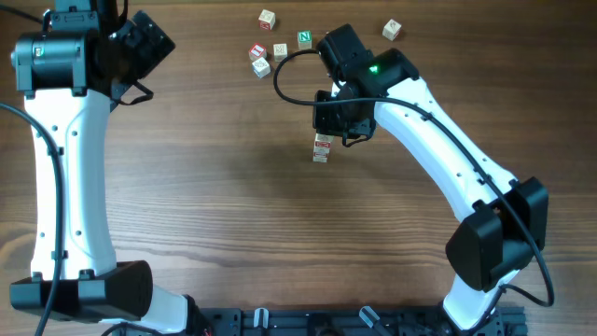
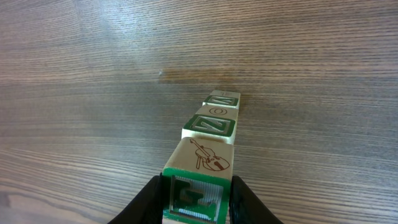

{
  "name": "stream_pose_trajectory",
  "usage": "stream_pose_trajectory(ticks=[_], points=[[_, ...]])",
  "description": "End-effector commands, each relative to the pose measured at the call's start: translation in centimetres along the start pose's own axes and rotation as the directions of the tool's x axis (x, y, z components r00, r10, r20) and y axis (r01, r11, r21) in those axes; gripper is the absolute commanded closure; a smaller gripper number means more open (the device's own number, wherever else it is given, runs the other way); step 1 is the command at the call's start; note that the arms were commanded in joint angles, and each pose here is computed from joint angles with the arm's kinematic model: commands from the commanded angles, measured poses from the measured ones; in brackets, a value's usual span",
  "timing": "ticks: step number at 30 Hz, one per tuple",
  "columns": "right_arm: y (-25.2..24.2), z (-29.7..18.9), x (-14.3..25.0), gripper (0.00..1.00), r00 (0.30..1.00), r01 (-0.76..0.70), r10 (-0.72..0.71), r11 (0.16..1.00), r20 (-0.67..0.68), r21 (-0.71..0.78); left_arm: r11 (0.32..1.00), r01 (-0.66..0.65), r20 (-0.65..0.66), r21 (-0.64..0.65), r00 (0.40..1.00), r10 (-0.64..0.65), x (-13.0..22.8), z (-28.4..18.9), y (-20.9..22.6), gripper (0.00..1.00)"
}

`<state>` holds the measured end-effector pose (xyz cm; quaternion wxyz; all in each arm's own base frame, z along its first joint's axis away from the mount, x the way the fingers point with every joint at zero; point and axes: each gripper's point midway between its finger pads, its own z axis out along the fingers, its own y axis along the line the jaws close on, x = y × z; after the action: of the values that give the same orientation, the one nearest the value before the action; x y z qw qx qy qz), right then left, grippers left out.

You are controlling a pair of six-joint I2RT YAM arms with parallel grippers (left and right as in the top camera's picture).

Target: Form a tower

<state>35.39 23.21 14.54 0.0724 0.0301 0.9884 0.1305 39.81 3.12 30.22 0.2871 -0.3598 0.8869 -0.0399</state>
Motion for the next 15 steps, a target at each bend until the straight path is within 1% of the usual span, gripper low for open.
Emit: stream_pose_trajectory(ticks=[1,15], points=[[-0.02,0.36,-0.41,0.79,1.0,-0.012,0.012,1.0,0.002,0.01,1.0,-0.003,0.011,-0.007,1.0,0.003,-0.3,-0.05,0.24,0.0],[0.0,0.37,-0.49,0.79,1.0,-0.008,0.008,1.0,0.006,0.009,1.0,-0.003,0.011,-0.006,1.0,0.003,-0.3,-0.06,0.24,0.0]])
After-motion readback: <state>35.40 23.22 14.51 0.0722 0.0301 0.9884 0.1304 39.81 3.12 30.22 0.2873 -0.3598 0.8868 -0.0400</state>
